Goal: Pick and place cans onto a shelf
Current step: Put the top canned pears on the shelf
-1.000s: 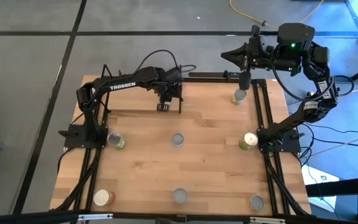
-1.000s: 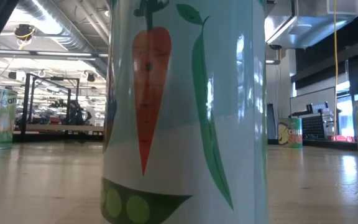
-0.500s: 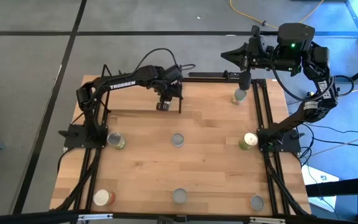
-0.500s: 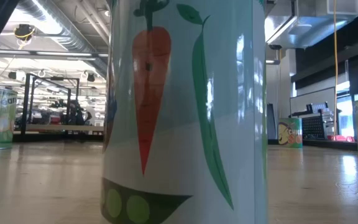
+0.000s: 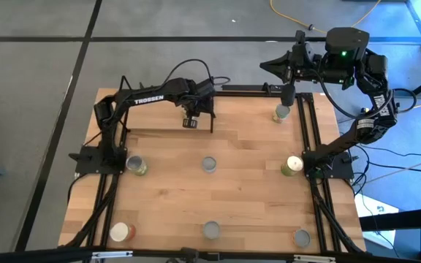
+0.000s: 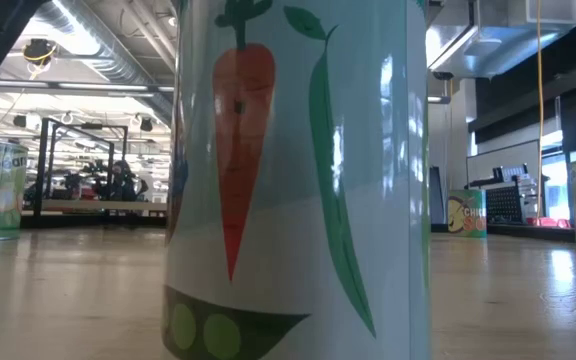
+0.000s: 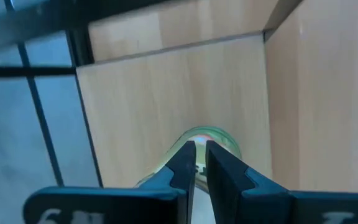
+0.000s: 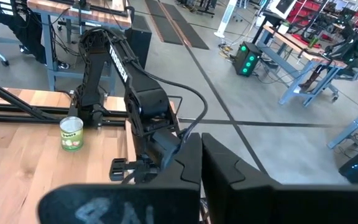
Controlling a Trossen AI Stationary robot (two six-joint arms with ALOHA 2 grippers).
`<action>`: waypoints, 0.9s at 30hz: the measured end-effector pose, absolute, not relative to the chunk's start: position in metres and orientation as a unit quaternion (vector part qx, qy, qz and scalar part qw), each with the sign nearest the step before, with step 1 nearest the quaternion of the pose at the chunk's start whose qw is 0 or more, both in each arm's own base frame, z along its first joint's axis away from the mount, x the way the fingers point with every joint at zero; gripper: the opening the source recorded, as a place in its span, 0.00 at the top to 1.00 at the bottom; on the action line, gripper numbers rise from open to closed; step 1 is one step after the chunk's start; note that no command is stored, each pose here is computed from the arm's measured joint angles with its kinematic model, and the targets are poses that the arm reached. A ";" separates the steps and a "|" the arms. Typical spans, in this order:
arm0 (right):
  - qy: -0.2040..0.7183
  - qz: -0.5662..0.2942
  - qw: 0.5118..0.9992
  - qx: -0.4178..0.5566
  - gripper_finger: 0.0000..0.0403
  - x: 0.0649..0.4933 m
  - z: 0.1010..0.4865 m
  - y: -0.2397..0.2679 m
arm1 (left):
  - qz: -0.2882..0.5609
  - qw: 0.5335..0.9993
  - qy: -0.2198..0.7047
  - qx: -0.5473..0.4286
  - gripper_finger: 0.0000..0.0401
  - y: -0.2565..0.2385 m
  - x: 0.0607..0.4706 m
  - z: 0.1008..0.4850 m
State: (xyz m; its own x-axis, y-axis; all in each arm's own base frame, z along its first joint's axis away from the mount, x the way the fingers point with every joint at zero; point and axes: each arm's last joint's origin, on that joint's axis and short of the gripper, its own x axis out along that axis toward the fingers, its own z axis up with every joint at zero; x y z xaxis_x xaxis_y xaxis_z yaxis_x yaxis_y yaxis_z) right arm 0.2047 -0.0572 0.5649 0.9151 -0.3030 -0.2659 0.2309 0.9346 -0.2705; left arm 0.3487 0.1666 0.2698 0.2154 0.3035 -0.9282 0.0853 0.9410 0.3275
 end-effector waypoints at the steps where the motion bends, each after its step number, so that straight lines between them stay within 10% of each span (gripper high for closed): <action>1: 0.153 -0.137 0.971 -0.117 0.99 0.205 0.565 -0.057 | 0.075 0.761 0.625 0.156 0.93 0.168 0.347 0.270; 27: 0.159 -0.137 0.971 -0.114 0.99 0.204 0.564 -0.057 | 0.111 0.667 0.732 0.083 0.93 0.200 0.301 0.266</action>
State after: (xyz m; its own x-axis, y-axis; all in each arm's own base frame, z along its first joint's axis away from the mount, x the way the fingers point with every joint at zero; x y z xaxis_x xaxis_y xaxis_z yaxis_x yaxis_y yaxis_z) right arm 0.2044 -0.0571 0.5638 0.9120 -0.3019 -0.2776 0.2293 0.9366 -0.2652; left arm 0.3005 0.1996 0.2656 -0.0974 0.2685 -0.9583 -0.0267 0.9619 0.2722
